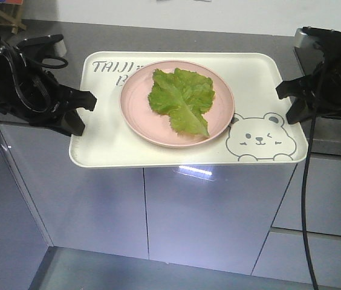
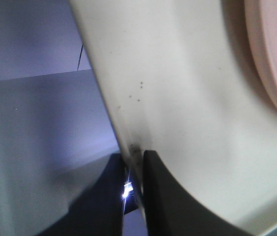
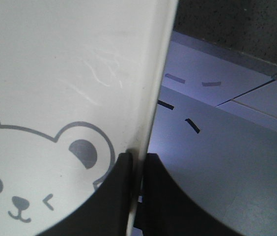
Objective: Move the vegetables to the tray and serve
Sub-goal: 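Hold the tray level with both grippers while the base drives across the kitchen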
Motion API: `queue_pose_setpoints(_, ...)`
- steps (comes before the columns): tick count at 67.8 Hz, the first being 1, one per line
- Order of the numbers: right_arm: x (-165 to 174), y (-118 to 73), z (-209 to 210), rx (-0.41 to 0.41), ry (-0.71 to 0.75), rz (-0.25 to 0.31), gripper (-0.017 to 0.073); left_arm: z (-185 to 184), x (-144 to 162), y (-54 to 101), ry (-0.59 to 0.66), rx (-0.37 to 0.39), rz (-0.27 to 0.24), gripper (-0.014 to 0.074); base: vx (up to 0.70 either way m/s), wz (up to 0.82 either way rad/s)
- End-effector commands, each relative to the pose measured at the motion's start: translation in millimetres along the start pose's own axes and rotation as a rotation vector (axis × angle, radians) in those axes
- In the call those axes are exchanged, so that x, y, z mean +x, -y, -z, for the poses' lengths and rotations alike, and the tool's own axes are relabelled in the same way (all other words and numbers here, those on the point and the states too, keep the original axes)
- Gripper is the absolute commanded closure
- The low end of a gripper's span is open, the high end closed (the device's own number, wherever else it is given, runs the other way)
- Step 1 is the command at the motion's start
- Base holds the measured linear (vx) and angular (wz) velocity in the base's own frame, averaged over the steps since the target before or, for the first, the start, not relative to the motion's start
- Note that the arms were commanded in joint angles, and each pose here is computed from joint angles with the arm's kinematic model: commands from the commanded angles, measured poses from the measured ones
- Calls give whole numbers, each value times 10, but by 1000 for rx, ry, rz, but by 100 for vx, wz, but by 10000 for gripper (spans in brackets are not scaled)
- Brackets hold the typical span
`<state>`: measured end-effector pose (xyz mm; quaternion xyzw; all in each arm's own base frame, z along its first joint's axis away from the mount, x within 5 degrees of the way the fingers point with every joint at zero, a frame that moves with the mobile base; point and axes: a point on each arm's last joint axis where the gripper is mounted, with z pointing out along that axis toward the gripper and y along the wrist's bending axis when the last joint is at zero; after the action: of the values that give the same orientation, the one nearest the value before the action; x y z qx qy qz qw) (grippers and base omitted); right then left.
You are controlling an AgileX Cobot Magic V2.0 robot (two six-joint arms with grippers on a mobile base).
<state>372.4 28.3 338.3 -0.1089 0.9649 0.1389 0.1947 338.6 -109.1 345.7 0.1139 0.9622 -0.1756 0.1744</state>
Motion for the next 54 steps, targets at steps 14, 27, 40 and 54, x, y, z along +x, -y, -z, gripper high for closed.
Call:
queue_pose_setpoints(14, -74, -362, 303, -180, 137, 24, 565, 277, -45, 385, 134, 208, -28, 599, 11, 2)
queue_pose_setpoints(27, -74, -362, 303, -180, 137, 24, 565, 277, -45, 385, 134, 208, -28, 599, 10, 4)
queue_pose_setpoints(40, -73, -363, 303, -180, 135, 24, 565, 277, -45, 385, 134, 208, -28, 599, 10, 1)
queue_pose_setpoints(54, -73, -363, 303, -180, 135, 24, 565, 277, -45, 385, 134, 208, -28, 599, 10, -1)
